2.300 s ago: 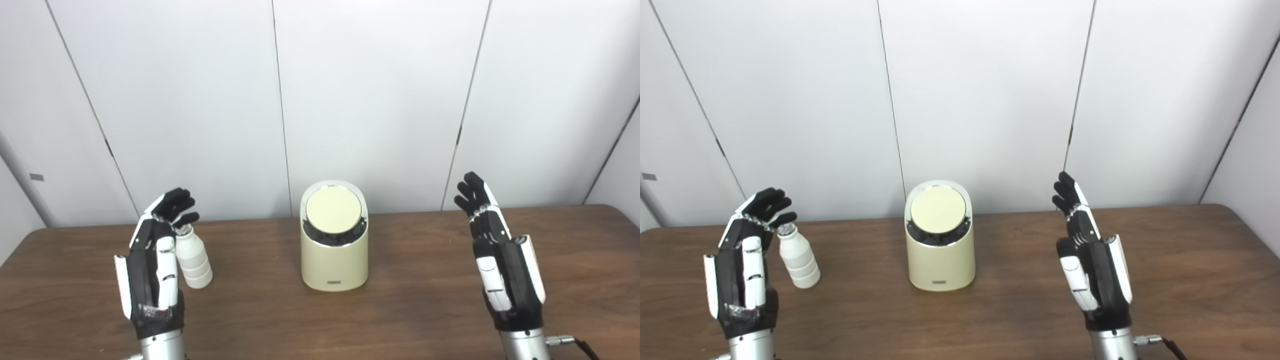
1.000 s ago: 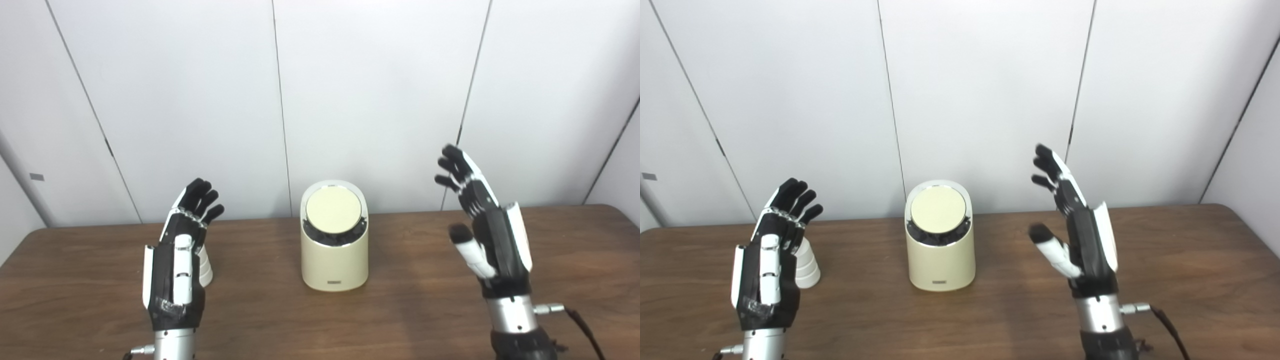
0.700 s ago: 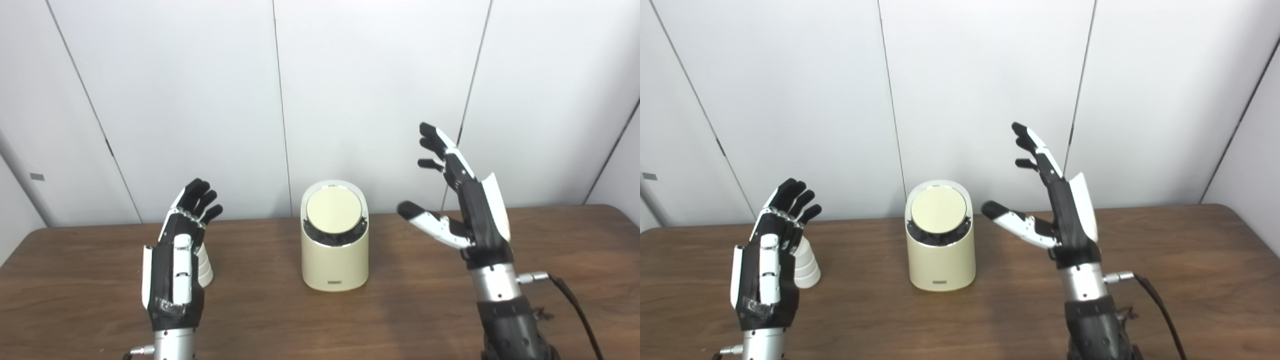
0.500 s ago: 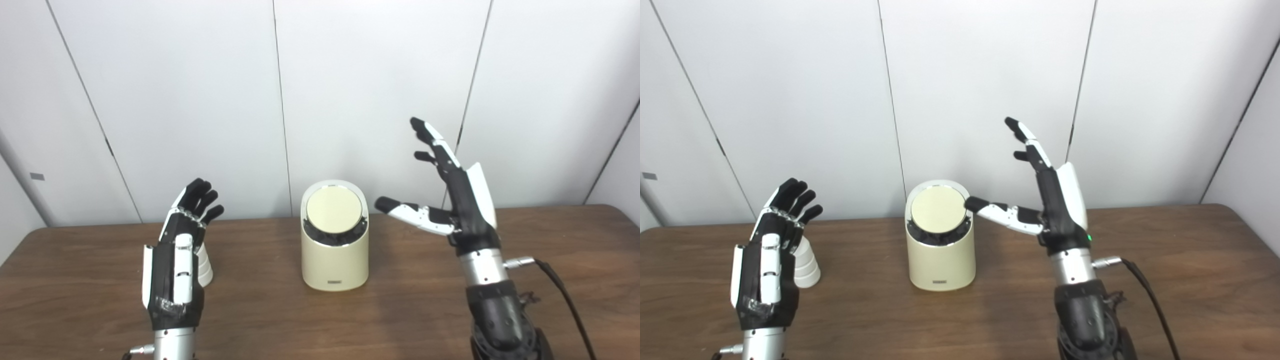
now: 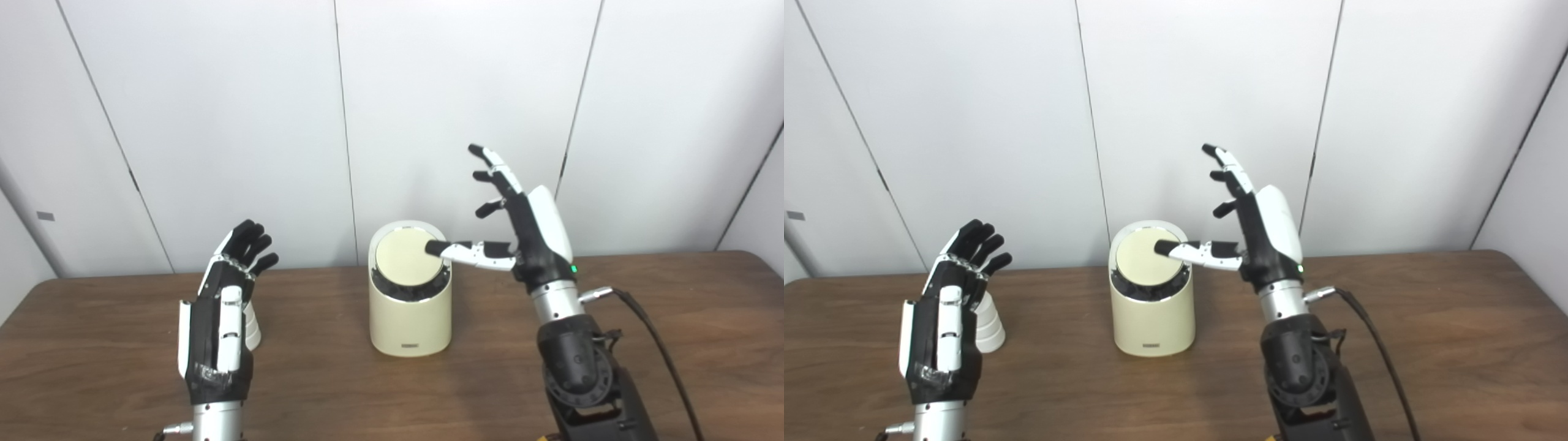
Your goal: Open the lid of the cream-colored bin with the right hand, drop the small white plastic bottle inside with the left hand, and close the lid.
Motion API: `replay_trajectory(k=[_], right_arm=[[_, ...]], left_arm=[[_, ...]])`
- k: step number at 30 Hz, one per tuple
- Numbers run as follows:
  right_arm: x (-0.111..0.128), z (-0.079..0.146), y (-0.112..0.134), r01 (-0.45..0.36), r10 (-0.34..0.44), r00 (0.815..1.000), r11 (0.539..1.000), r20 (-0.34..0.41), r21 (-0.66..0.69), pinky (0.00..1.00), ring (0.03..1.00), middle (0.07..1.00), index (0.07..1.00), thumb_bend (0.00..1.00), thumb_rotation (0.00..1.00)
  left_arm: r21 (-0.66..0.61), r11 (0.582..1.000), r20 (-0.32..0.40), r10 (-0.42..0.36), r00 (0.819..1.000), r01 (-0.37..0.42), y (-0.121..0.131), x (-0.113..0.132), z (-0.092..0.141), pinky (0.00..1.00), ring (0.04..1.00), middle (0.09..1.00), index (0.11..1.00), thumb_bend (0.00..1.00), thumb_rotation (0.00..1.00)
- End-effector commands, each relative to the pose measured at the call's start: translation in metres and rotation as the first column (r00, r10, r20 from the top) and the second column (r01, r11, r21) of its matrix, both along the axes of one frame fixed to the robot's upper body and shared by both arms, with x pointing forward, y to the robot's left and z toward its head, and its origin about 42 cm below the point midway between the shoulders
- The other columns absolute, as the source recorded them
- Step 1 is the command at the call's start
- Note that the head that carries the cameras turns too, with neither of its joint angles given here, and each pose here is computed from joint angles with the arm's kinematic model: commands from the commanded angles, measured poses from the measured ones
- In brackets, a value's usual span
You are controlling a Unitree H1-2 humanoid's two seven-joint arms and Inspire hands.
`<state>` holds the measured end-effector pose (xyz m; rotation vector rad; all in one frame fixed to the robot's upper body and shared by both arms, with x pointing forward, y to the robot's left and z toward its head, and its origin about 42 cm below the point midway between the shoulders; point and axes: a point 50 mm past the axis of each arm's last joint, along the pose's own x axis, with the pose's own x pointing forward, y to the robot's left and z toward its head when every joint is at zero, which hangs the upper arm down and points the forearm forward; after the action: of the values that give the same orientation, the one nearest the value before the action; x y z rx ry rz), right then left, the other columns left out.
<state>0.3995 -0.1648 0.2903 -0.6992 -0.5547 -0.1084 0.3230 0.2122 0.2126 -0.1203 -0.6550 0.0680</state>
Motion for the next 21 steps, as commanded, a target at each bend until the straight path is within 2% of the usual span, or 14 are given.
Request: replay_trajectory(k=[1,7,21], right_arm=[[0.005,0.026,0.008,0.024,-0.023,0.996,1.000,0.091,-0.012,0.68,0.856,0.910,0.897,0.94,0.42],[0.017,0.020,0.018,0.070,-0.067,0.996,0.996,0.065,-0.047,0.64,0.821,0.889,0.889,0.94,0.41],[0.038,-0.001,0.026,0.140,-0.140,0.990,0.986,0.001,-0.091,0.68,0.857,0.900,0.887,0.96,0.42]], left_arm=[[0.003,1.000,0.086,-0.001,0.996,0.001,-0.004,0.004,0.022,0.79,0.852,0.867,0.863,0.28,0.80],[0.008,1.000,0.091,-0.004,0.996,0.003,-0.006,0.003,0.022,0.78,0.851,0.868,0.867,0.28,0.80],[-0.001,1.000,0.096,-0.013,0.995,0.013,-0.011,0.000,0.025,0.77,0.848,0.864,0.858,0.27,0.78]])
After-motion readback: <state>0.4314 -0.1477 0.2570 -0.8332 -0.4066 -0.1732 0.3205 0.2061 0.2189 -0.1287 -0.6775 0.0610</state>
